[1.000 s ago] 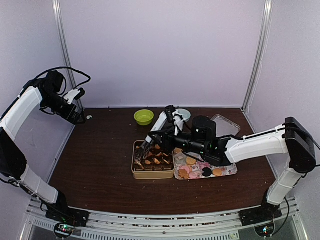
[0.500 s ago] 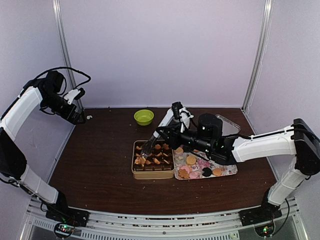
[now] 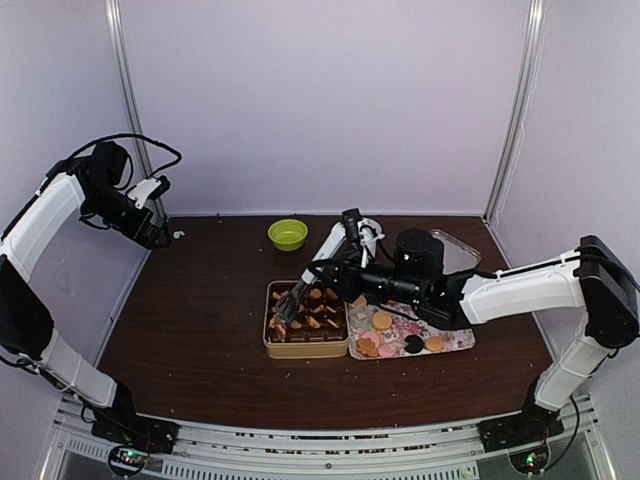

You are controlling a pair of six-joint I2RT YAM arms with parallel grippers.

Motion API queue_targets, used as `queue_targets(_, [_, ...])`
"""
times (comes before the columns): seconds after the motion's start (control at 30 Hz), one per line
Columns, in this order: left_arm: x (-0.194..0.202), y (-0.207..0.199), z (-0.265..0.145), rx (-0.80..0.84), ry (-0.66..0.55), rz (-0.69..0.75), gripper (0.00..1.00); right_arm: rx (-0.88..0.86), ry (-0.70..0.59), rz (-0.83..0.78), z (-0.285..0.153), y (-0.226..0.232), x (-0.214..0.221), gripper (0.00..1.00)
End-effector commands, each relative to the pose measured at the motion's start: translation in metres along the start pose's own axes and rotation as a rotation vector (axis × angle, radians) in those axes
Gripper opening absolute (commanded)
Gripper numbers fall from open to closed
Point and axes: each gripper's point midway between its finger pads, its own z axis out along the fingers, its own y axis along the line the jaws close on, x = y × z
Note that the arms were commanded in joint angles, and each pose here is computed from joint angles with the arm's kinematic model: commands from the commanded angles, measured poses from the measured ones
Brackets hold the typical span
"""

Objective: Pack the cookies
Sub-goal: Place the fake cookies in the empty pocket of the box.

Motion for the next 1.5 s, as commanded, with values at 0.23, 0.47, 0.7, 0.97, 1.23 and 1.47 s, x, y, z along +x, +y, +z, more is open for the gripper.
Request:
queue_targets(0.23, [-0.009,-0.005,-0.015,-0.001,-0.048,0.018,0.98,-0.082,-0.016,-0.015,0.006,0.009,-0.015,0.00])
queue_targets(0.47, [-0.009,-0.004,-0.016,-0.005,-0.048,0.018,0.98,-0.081,0.039,-0.074,0.022,0.000,-0.008,0.00])
queue_targets(0.7, [-0.007,-0.004,-0.016,-0.006,-0.044,0.019,0.98,-0.041,0.142,-0.170,0.022,-0.019,0.007,0.00])
queue_targets(0.97, [-0.008,-0.004,-0.015,-0.004,-0.043,0.017,0.98,-0.084,0.127,-0.193,0.021,-0.005,-0.002,0.00])
queue_targets(1.23, [-0.008,-0.003,-0.017,-0.009,-0.046,0.019,0.98,-0.140,0.101,-0.161,0.028,0.018,-0.005,0.00])
queue_targets(1.47, [-0.008,-0.005,-0.015,0.001,-0.045,0.020,0.98,-0.102,0.141,-0.174,0.028,0.014,0.010,0.00])
